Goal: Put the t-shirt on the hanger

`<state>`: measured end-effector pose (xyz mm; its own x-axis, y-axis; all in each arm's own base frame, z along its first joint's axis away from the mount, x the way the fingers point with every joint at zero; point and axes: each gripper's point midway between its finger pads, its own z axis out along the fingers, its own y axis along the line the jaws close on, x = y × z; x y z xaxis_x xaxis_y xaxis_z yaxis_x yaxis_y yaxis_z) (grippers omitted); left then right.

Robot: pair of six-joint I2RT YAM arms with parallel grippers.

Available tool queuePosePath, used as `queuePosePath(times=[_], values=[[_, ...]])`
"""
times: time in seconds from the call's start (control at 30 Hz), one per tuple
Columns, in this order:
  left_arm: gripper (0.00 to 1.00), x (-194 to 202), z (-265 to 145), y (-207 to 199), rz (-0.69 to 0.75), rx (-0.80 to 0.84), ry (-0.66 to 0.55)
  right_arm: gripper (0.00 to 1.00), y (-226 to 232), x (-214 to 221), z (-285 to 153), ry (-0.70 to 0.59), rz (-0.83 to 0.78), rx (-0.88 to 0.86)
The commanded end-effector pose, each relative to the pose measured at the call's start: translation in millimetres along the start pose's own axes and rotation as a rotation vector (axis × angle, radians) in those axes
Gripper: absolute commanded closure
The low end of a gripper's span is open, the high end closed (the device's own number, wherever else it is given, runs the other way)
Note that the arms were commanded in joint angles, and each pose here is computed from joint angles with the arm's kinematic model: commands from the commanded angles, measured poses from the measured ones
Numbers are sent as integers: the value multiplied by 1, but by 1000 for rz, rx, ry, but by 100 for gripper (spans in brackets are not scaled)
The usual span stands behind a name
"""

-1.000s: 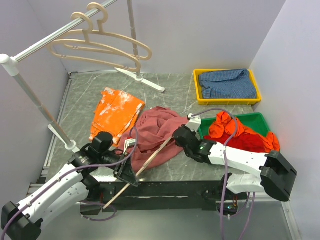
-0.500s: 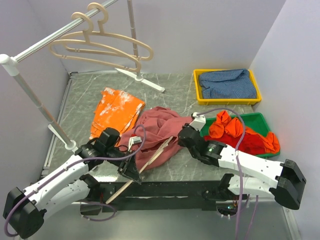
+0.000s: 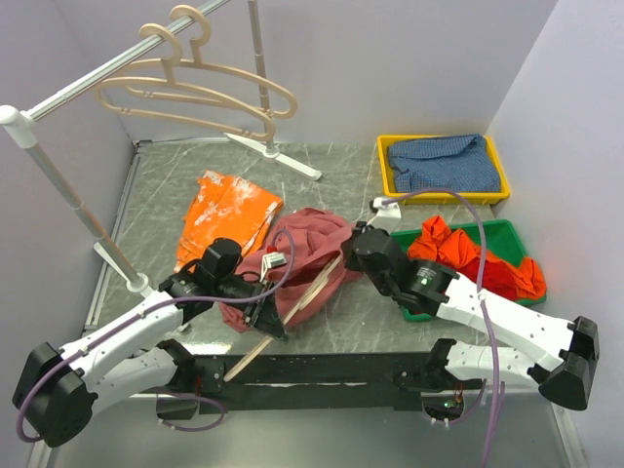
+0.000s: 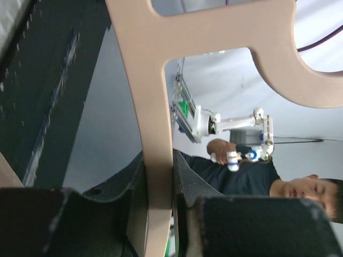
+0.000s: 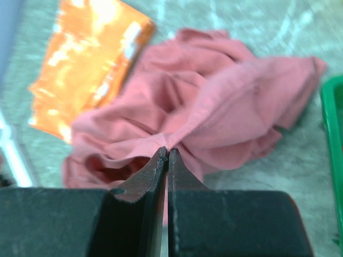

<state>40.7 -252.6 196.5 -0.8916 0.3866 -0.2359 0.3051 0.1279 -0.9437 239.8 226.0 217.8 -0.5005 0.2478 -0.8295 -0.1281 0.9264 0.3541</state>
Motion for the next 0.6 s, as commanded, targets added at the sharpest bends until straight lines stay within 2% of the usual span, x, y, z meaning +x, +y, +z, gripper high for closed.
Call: queuePosePath(times=[0.0, 0.13, 0.17, 0.33, 0.4, 0.47, 0.57], values=[[99, -31, 3, -21, 166, 64, -95, 96, 34, -31, -13, -38, -29, -84], [99, -48, 4, -29, 218, 87, -176, 99, 55, -36, -26, -35, -23, -143], [99, -54, 3, -39, 290, 124, -208, 99, 61, -39, -31, -39, -19, -159], [99, -65, 6, -38, 304, 163, -265, 100, 76, -52, -54, -80, -23, -185], [99, -72, 6, -44, 344, 184, -279, 98, 67, -47, -48, -91, -18, -156], [99, -76, 8, -44, 315, 214, -289, 97, 51, -37, -34, -82, -16, -117], [99, -87, 10, -39, 309, 218, -328, 97, 47, -29, -18, -59, 35, -184]])
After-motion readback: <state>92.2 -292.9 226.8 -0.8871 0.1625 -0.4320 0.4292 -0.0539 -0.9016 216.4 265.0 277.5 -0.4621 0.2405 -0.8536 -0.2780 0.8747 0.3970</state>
